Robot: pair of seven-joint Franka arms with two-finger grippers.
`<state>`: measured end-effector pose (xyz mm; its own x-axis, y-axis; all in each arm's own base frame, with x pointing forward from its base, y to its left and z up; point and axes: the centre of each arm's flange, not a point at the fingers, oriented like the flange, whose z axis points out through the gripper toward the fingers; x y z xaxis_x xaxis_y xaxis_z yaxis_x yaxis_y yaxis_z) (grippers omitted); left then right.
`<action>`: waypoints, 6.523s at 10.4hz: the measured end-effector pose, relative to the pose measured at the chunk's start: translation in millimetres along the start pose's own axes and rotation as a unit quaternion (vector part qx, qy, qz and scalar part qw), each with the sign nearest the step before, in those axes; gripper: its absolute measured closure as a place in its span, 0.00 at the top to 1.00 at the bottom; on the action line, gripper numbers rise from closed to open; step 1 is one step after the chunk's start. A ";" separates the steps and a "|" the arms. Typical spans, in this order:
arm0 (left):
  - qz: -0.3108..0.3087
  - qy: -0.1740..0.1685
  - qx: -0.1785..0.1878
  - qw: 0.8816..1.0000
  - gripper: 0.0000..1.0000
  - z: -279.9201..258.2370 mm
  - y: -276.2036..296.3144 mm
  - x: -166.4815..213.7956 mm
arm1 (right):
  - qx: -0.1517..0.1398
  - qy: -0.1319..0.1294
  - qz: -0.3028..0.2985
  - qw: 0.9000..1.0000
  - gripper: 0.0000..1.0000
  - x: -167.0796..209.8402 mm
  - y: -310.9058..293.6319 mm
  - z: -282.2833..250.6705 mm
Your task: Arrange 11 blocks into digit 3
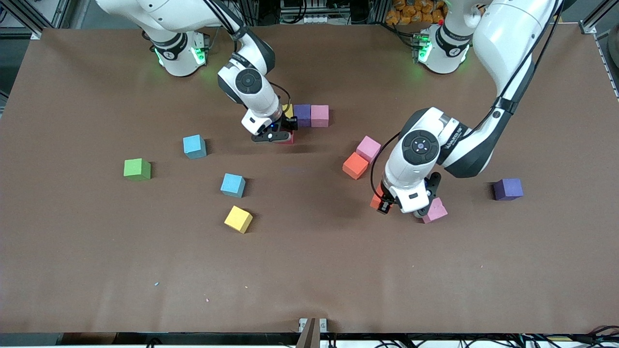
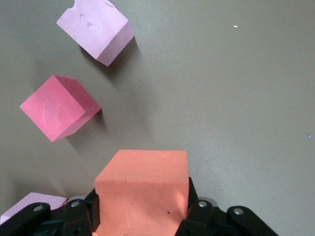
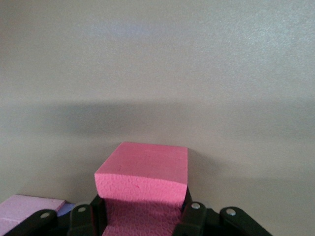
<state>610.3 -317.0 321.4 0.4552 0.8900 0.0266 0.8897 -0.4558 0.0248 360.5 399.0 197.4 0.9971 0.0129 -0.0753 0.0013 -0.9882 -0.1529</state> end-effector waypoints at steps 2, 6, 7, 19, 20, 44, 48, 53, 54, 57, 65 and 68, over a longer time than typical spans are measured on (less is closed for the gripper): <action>-0.001 0.002 -0.001 1.000 0.62 -5.3 -0.3 2.1 | 0.000 0.000 0.000 1.000 0.56 0.0 0.0 0.0; -0.002 0.005 0.000 1.000 0.62 -8.8 -1.1 2.9 | 0.000 0.000 0.000 1.000 0.57 -0.1 0.1 0.1; -0.002 0.005 -0.001 1.000 0.62 -9.4 -0.8 3.2 | 0.001 0.000 0.000 1.000 0.67 -0.4 0.1 1.2; -0.004 0.005 -0.003 1.000 0.62 -11.2 0.2 4.9 | -0.006 0.013 -0.008 1.000 1.00 8.8 -5.7 -28.7; -0.004 0.005 -0.003 1.000 0.62 -11.7 0.5 5.0 | -0.011 0.014 -0.013 1.000 1.00 10.4 -4.7 -36.1; -0.003 0.006 -0.003 1.000 0.62 -18.1 1.1 3.3 | -0.073 0.058 0.084 0.992 0.92 200.3 142.2 -74.1; -0.003 0.006 -0.003 1.000 0.62 -18.2 1.1 3.3 | -0.074 0.052 0.089 0.992 0.81 200.6 146.1 -55.6; -0.003 0.006 -0.003 1.000 0.62 -18.2 1.1 3.3 | -0.074 0.053 0.090 0.992 0.50 201.8 146.5 -54.6; -0.003 0.006 -0.003 1.000 0.62 -18.3 1.1 3.4 | -0.073 0.053 0.090 0.992 0.47 202.1 146.3 -55.1; -0.003 0.006 -0.003 1.000 0.62 -18.6 1.3 3.7 | -0.073 0.054 0.089 0.992 0.47 202.8 145.2 -56.3; -0.014 -0.013 0.007 1.000 0.62 -28.6 1.7 -3.7 | -0.068 0.007 0.066 0.995 0.47 185.2 83.2 -80.4; -0.016 -0.014 0.014 1.000 0.62 -27.8 0.3 -4.6 | -0.049 -0.011 0.057 0.997 0.47 158.9 40.5 -76.2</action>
<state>607.6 -321.5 349.1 0.4270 0.9043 -0.0013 0.9043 -0.4270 -0.0027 524.9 349.4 254.3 0.9892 -0.0978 -0.1089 -0.1032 -0.9937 -0.0445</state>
